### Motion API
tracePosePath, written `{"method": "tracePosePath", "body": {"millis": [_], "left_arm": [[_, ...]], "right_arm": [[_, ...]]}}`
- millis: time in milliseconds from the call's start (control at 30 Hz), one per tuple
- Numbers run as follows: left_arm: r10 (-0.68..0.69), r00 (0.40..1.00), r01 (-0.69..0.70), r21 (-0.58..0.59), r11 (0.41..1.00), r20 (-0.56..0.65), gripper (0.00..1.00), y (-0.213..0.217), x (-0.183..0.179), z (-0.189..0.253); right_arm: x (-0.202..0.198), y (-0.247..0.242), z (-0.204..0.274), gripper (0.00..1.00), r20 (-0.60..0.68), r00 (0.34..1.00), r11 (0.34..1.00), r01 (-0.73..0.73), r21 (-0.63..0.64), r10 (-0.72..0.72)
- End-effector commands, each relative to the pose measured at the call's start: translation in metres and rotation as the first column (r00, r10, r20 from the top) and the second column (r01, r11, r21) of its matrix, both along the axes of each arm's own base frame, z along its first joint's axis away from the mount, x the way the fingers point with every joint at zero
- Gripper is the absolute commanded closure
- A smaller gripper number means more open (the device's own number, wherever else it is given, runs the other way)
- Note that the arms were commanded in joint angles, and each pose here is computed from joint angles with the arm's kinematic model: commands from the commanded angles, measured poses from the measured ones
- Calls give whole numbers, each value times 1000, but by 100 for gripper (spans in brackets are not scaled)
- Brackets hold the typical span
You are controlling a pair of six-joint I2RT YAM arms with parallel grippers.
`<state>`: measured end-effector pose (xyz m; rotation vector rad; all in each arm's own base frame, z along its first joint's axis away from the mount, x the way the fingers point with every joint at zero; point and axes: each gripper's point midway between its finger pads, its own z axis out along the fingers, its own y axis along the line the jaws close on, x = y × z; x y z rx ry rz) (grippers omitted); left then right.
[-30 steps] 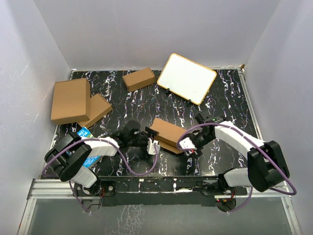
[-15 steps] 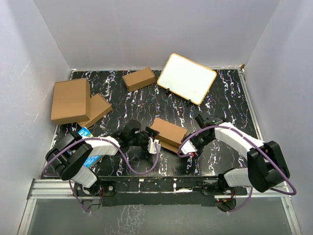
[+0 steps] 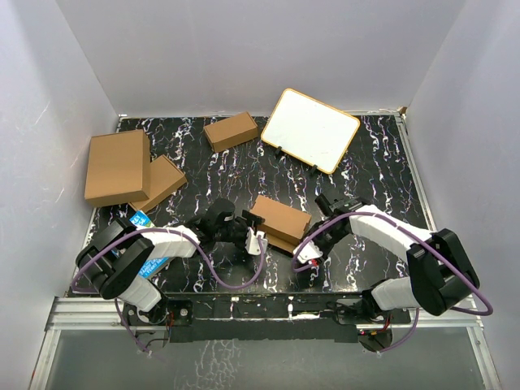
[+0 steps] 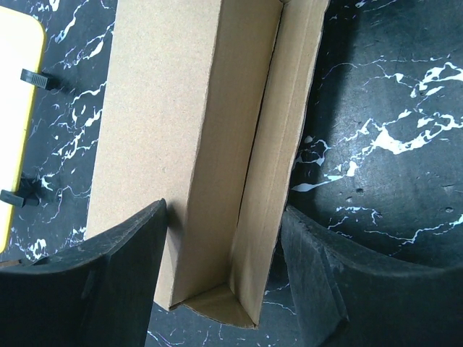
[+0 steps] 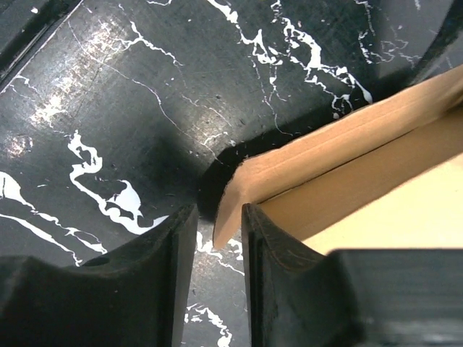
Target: Fold the paper box
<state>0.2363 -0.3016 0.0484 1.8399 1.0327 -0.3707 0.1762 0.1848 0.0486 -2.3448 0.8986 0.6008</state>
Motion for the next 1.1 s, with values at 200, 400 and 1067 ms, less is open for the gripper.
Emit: {"method": "tracePosePath", "body": {"millis": [200, 400, 1067], "left_arm": [[-24, 998, 27, 32, 999, -64, 41, -2, -9, -11], [-27, 997, 30, 36, 999, -71, 42, -2, -9, -12], [-28, 994, 34, 49, 998, -108, 46, -4, -11, -16]], "right_arm": [[11, 2, -8, 79, 80, 997, 999, -9, -36, 12], [10, 3, -8, 88, 89, 996, 999, -20, -46, 24], [1, 46, 13, 92, 46, 991, 991, -124, -50, 127]]}}
